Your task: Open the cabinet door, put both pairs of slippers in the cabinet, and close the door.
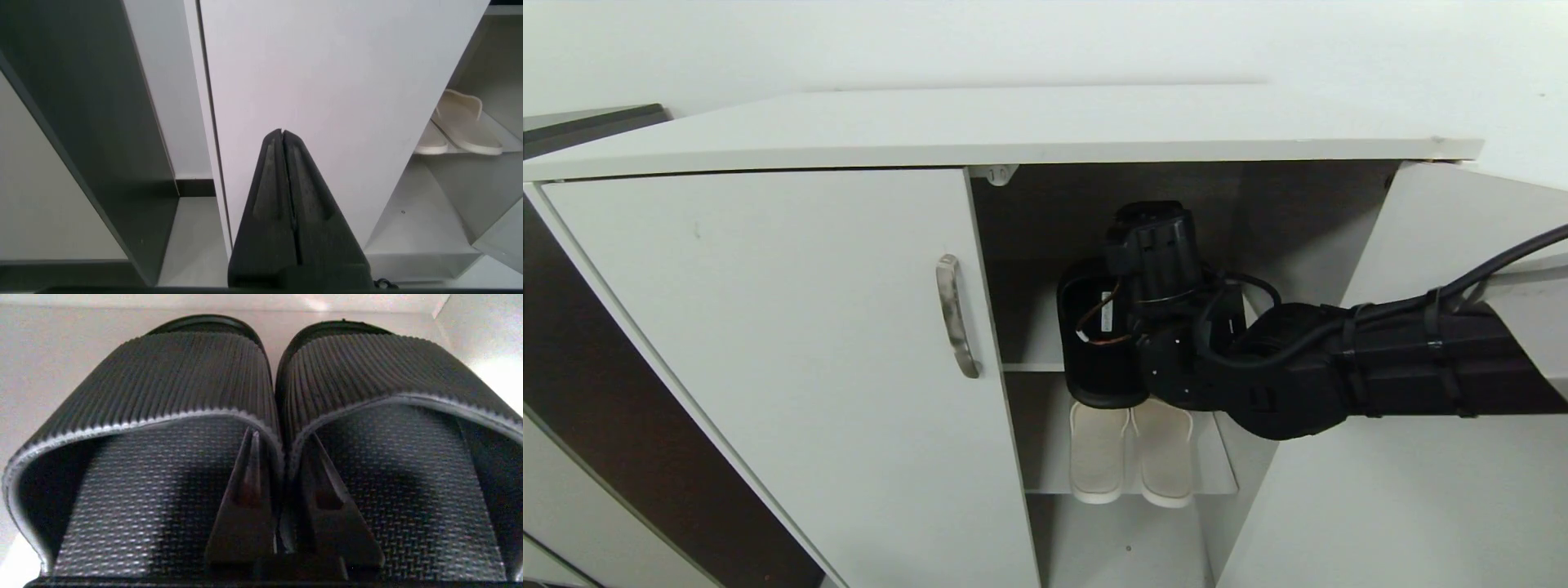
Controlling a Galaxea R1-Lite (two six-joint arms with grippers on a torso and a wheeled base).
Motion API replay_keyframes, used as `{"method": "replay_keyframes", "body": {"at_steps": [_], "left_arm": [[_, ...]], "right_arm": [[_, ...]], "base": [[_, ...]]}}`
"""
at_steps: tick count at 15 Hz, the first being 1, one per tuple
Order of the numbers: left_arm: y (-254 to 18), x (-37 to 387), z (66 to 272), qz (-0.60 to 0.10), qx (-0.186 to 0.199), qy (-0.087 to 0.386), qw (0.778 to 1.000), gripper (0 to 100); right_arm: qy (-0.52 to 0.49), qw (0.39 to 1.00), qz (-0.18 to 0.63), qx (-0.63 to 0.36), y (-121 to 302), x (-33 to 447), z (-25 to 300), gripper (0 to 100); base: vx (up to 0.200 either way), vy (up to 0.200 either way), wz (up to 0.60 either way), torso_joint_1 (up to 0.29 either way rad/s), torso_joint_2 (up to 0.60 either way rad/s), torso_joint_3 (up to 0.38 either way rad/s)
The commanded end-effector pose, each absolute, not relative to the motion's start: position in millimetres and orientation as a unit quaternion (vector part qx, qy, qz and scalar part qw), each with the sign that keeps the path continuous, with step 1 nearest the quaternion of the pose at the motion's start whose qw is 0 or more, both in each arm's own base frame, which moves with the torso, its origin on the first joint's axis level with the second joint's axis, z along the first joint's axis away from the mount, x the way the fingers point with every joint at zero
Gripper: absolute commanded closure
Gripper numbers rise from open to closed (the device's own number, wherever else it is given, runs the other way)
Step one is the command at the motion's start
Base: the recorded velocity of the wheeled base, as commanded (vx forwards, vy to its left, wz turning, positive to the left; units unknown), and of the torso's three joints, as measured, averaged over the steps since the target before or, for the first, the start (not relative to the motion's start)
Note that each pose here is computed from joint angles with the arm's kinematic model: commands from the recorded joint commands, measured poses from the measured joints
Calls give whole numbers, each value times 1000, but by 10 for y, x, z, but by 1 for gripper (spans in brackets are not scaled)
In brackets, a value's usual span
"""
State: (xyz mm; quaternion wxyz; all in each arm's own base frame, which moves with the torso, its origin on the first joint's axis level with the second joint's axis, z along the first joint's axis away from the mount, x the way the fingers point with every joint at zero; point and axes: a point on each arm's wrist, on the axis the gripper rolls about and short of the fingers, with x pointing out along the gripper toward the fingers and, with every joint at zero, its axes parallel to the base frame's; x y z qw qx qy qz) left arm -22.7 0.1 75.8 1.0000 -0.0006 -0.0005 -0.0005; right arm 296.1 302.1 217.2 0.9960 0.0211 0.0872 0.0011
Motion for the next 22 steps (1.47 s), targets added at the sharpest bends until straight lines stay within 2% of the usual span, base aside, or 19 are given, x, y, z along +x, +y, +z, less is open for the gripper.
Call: {"method": "replay_keyframes", "body": {"at_steps": [1,6,14,15,19,22], "left_arm": [[1,-227,760,0,-2,-2,1000,100],[1,-227,758,0,-2,-1,1000,100],[1,-227,758,0,-2,-1,1000,100],[1,-227,758,0,-2,-1,1000,100],[1,-227,758,1,-2,-1,1000,100],[1,-227,758,0,-2,-1,1000,100]], "right_arm": [[89,996,-9,21,3046,3107,2148,100],[82,996,-25,29,3022,3291,2209,100],[90,995,-30,22,3058,3377,2087,100],[90,995,-30,22,3060,3379,2080,0],[93,995,-27,20,3048,3308,2090,0],[90,995,-25,19,2994,3055,2214,0]], "base": [[0,0,0,0,0,0],[0,0,0,0,0,0],[0,0,0,0,0,0],[0,0,0,0,0,0],[0,0,0,0,0,0],[0,0,0,0,0,0]]}}
